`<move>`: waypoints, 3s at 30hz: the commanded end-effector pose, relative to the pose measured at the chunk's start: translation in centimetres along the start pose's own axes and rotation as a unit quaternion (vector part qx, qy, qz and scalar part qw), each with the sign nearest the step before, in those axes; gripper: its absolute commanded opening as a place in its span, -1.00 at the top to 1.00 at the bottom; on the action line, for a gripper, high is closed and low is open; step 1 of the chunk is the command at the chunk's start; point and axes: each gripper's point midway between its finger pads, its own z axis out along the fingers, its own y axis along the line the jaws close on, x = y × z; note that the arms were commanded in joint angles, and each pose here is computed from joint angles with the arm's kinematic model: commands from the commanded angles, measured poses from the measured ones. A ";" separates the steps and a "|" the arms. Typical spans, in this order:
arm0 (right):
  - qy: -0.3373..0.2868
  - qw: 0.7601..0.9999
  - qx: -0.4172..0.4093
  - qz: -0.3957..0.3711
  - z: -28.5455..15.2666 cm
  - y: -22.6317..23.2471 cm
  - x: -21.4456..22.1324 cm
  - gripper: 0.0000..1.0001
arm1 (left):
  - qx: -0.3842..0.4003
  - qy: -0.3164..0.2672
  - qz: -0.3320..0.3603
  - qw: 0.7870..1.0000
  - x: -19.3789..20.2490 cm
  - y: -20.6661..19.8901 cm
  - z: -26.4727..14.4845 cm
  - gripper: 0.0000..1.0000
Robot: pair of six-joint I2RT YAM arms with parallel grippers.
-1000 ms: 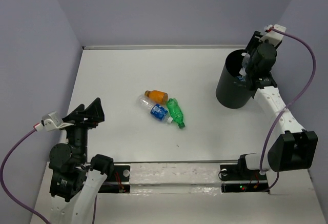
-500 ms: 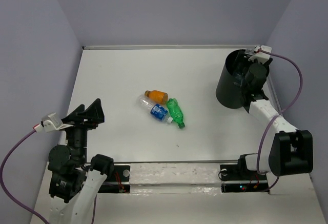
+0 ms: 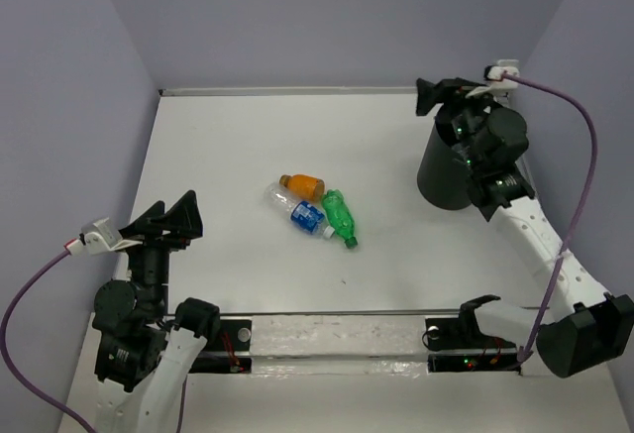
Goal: Put the plastic bottles in the bin
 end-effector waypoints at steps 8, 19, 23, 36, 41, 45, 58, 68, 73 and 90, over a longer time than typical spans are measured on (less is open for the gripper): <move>0.356 0.891 -0.265 -0.097 -8.9 21.1 23.6 -0.24 | 0.001 -0.009 0.008 1.000 -0.3 -0.2 0.6 -0.98; 0.439 0.819 -0.314 -0.192 -9.9 26.7 31.3 -0.45 | 0.002 -0.010 0.008 1.000 -0.4 -0.3 0.6 -0.98; 0.465 0.797 -0.317 -0.217 -9.5 27.2 33.6 -0.43 | 0.005 -0.005 0.008 1.000 -0.1 -0.4 0.7 -0.98; 0.495 0.764 -0.320 -0.263 -10.7 28.9 39.3 -0.43 | 0.005 -0.009 0.007 1.000 -0.4 -0.4 0.6 -0.98; 0.507 0.747 -0.350 -0.250 -12.9 31.0 40.7 -0.45 | 0.003 -0.010 0.005 1.000 -0.4 -0.3 0.5 -0.98; 0.512 0.740 -0.362 -0.244 -13.9 32.3 41.7 -0.60 | 0.003 -0.008 0.005 1.000 -0.3 -0.3 0.6 -0.98; 0.418 0.814 -0.360 -0.183 -9.8 35.9 32.6 -0.07 | 0.004 -0.008 0.005 1.000 -0.3 -0.3 0.6 -0.98; 0.141 0.977 -0.136 -0.088 2.5 18.7 5.9 -0.06 | 0.008 -0.014 0.003 1.000 -0.6 -0.3 0.2 -0.98; 0.000 0.994 0.077 -0.079 3.8 2.5 -3.3 -0.07 | 0.014 -0.021 -0.001 1.000 -0.9 -0.5 -0.1 -0.98; -0.112 0.972 0.199 -0.058 5.7 -12.6 -3.7 -0.08 | 0.012 -0.016 0.002 1.000 -0.8 -0.4 -0.1 -0.98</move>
